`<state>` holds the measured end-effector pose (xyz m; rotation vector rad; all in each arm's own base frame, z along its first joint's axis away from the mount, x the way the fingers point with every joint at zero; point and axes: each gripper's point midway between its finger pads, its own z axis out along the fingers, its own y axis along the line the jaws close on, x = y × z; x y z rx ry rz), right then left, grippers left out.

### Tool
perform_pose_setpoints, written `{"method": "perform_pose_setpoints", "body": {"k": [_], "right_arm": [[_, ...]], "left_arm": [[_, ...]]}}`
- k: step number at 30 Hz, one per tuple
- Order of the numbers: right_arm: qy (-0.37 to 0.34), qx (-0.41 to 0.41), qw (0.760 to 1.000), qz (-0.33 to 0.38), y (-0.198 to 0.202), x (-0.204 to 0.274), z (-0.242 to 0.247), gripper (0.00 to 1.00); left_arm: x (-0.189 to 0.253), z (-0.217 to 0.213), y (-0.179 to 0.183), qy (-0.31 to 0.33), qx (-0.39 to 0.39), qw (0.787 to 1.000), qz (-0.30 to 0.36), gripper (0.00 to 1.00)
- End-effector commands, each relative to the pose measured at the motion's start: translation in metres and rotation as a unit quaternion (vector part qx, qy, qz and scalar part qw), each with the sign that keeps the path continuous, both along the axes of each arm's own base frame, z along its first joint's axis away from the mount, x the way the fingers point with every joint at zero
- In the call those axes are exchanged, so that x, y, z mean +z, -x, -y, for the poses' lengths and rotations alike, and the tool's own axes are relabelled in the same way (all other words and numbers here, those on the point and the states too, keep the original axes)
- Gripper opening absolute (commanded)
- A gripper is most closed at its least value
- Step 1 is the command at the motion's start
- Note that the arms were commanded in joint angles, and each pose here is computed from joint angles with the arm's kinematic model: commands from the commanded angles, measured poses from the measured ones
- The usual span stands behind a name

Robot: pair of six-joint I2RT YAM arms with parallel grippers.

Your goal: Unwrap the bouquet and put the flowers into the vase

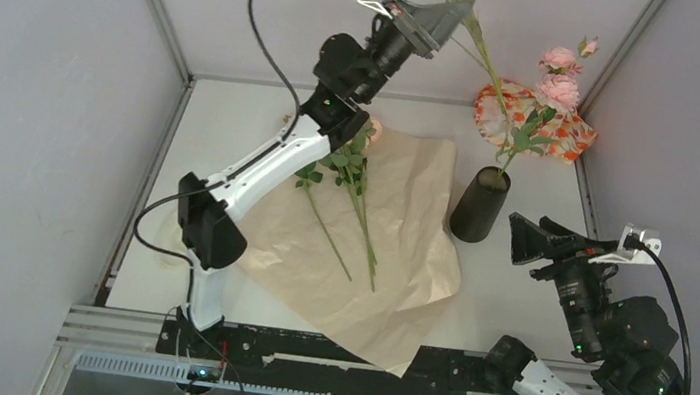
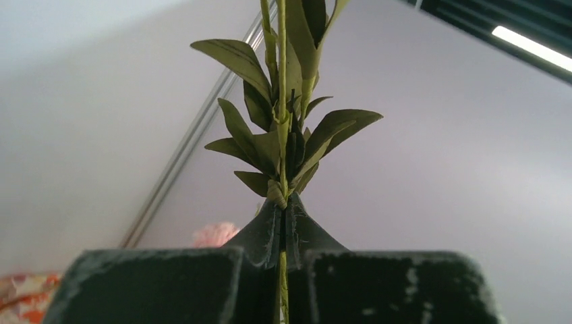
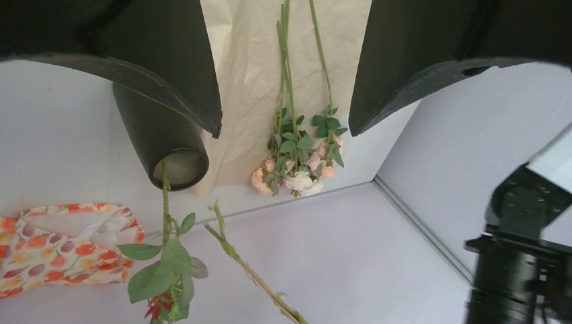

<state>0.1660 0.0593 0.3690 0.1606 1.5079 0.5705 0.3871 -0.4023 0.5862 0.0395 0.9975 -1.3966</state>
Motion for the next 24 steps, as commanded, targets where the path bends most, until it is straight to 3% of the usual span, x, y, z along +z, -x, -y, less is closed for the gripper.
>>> {"method": "perform_pose_setpoints", "body": {"k": [1,24], "right_arm": [[0.0,-0.012,1.0,0.005,0.003,0.001,0.01,0.78],[0.0,-0.012,1.0,0.003,0.002,0.001,0.008,0.78]], "left_arm": [[0.021,0.003,0.012,0.035,-0.045,0.998,0.004,0.0],[-0.137,0.051,-0.04,-0.084,-0.036,0.99,-0.11,0.0]]}}
